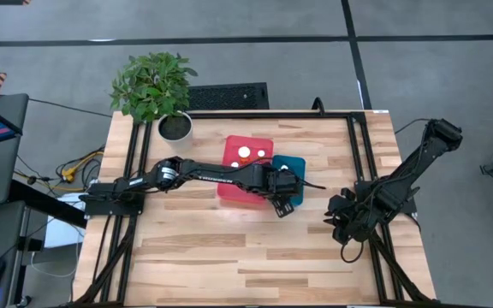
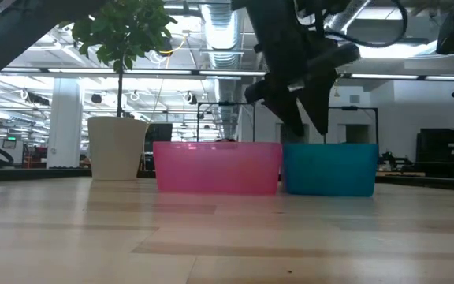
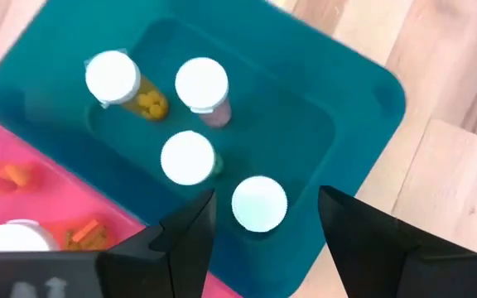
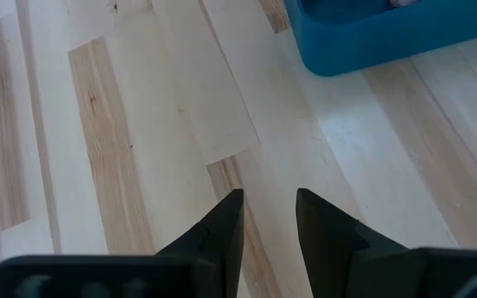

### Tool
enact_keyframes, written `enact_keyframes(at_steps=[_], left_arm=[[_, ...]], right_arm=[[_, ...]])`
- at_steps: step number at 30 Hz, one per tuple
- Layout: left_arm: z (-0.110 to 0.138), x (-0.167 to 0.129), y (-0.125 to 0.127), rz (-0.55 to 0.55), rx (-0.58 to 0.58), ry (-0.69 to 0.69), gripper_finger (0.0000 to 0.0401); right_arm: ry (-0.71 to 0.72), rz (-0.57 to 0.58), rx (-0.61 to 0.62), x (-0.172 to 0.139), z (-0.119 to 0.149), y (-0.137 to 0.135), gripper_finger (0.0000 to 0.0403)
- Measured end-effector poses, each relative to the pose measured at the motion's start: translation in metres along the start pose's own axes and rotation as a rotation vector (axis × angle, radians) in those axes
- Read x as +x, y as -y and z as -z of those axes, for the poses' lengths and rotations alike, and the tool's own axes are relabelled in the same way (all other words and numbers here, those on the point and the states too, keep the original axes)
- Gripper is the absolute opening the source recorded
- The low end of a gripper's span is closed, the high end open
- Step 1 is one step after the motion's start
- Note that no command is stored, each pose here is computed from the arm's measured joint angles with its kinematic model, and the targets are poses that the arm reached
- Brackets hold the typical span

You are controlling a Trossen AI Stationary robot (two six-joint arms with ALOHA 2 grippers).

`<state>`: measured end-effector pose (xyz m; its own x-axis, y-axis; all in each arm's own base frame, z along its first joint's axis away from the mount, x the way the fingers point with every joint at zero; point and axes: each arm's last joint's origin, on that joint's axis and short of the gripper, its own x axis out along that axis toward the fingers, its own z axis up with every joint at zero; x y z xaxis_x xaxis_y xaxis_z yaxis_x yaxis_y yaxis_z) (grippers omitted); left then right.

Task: Pick and place medicine bottles into bin by pill shape (circle, oval)
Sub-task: Return to Home Position

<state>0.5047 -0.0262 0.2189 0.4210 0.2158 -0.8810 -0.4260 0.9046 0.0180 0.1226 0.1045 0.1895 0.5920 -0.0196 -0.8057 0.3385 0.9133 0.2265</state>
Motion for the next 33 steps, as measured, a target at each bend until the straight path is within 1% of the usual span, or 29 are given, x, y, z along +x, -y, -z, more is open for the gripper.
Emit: enact_keyframes(at_steps=[4, 6, 8, 10, 12, 14, 17, 20, 24, 26, 27, 28, 30, 31, 33], left_arm=[[-0.009, -0.016, 0.000, 0.026, -0.005, 0.032, 0.0206], [-0.015, -0.032, -0.001, 0.066, 0.014, 0.046, 0.0206], [-0.022, -0.052, -0.001, 0.144, 0.027, 0.092, 0.0206], [-0.024, -0.079, -0.006, 0.203, 0.040, 0.110, 0.0206], [-0.027, -0.111, -0.012, 0.248, 0.048, 0.166, 0.0206], [-0.029, -0.145, -0.019, 0.274, 0.041, 0.229, 0.0206], [-0.026, -0.206, -0.036, 0.318, 0.030, 0.346, 0.0206], [-0.016, -0.266, -0.058, 0.361, 0.066, 0.462, 0.0206], [0.011, -0.333, -0.089, 0.380, 0.122, 0.571, 0.0206], [0.027, -0.363, -0.106, 0.401, 0.090, 0.612, 0.0206], [0.035, -0.376, -0.113, 0.411, 0.078, 0.620, 0.0206], [0.045, -0.388, -0.119, 0.418, 0.091, 0.635, 0.0206], [0.063, -0.405, -0.128, 0.411, 0.160, 0.645, 0.0206], [0.070, -0.411, -0.132, 0.400, 0.178, 0.660, 0.0206], [0.084, -0.419, -0.138, 0.393, 0.194, 0.680, 0.0206]], right_arm=[[0.003, -0.005, 0.003, 0.000, 0.000, 0.000, 0.0120], [0.011, -0.020, 0.011, 0.000, -0.001, -0.002, 0.0120], [0.019, -0.037, 0.020, -0.001, -0.003, -0.003, 0.0120], [0.028, -0.053, 0.010, -0.006, -0.006, -0.004, 0.0120], [0.051, -0.091, -0.012, -0.015, -0.012, -0.008, 0.0120], [0.091, -0.135, -0.048, -0.028, -0.021, -0.009, 0.0120], [0.183, -0.183, -0.102, -0.056, -0.040, -0.007, 0.0120], [0.304, -0.219, -0.128, -0.094, -0.061, 0.002, 0.0120], [0.441, -0.306, -0.129, -0.147, -0.082, 0.020, 0.0120], [0.506, -0.350, -0.128, -0.167, -0.088, 0.027, 0.0120], [0.535, -0.372, -0.120, -0.176, -0.090, 0.032, 0.0120], [0.556, -0.395, -0.107, -0.184, -0.091, 0.037, 0.0120], [0.589, -0.468, -0.059, -0.200, -0.091, 0.048, 0.0120], [0.625, -0.482, -0.070, -0.206, -0.091, 0.054, 0.0120], [0.685, -0.465, -0.145, -0.213, -0.085, 0.069, 0.0120]])
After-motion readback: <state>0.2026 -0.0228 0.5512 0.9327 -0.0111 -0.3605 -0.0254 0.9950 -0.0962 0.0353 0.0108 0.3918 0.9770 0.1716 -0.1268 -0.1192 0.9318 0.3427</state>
